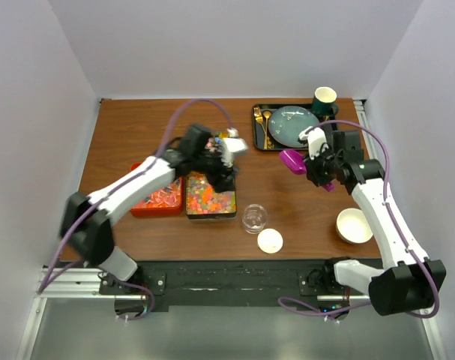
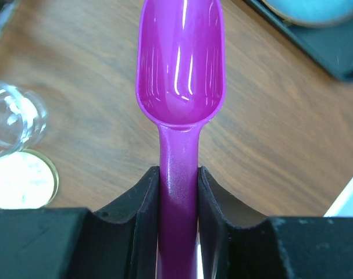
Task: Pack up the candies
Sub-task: Scoop the fake candies from the storage box.
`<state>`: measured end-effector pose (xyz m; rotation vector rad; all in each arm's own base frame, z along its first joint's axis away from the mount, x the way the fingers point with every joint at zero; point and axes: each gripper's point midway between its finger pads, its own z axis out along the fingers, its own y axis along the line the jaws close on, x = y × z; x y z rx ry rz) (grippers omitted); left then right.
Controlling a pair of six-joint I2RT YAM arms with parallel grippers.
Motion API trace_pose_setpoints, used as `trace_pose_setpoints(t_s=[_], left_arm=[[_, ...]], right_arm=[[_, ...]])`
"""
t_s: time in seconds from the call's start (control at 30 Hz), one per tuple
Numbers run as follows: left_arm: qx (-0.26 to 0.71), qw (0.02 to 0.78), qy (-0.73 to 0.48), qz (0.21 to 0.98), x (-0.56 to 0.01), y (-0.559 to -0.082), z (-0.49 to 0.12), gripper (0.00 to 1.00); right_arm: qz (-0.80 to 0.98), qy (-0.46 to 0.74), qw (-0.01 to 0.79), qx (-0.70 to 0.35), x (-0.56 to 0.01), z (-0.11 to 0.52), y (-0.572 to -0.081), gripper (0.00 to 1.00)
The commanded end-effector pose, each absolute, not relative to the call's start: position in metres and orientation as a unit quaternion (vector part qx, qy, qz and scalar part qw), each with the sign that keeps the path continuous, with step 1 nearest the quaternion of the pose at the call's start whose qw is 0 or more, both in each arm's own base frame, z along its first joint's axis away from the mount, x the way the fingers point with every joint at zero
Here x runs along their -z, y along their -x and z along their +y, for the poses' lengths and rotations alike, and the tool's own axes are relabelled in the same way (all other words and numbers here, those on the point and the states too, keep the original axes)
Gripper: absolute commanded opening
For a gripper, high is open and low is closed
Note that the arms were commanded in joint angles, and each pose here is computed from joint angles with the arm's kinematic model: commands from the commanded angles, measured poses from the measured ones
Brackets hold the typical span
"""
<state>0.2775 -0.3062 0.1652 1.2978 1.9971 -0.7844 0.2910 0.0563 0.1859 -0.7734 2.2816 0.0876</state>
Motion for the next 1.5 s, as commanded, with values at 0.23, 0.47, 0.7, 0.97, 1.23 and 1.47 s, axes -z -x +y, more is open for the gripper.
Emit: trace_pose_setpoints(t_s=[0.23, 0.47, 0.7, 0.97, 1.23, 1.47], left_arm=[[0.261, 0.509, -0.445, 0.689, -0.169, -0.226, -0.216, 0.64], [0.202, 0.525, -0.368, 0.74, -0.145, -0.234, -0.185, 0.59], [0.191, 0.472, -0.503, 0.699, -0.116, -0.208, -0.185, 0.61], [0.202, 0.437, -0.55, 0.682, -0.099, -0.194, -0.185, 0.52], [0.18, 0.43, -0.566, 0.68, -0.091, -0.188, -0.174, 0.42], [0.153, 0.41, -0.599, 0.671, -0.077, -0.182, -0.162, 0.52]], right_arm=[[0.743, 0.593, 0.303, -0.064, -0.248, 0.155, -0.321, 0.0], [0.665, 0.723, 0.188, -0.025, -0.241, 0.182, -0.322, 0.0], [0.598, 0.789, 0.132, 0.036, -0.23, 0.192, -0.328, 0.0], [0.519, 0.845, 0.085, 0.095, -0.219, 0.208, -0.343, 0.0], [0.45, 0.883, 0.061, 0.119, -0.209, 0.227, -0.354, 0.0], [0.411, 0.898, 0.041, 0.15, -0.199, 0.24, -0.363, 0.0]])
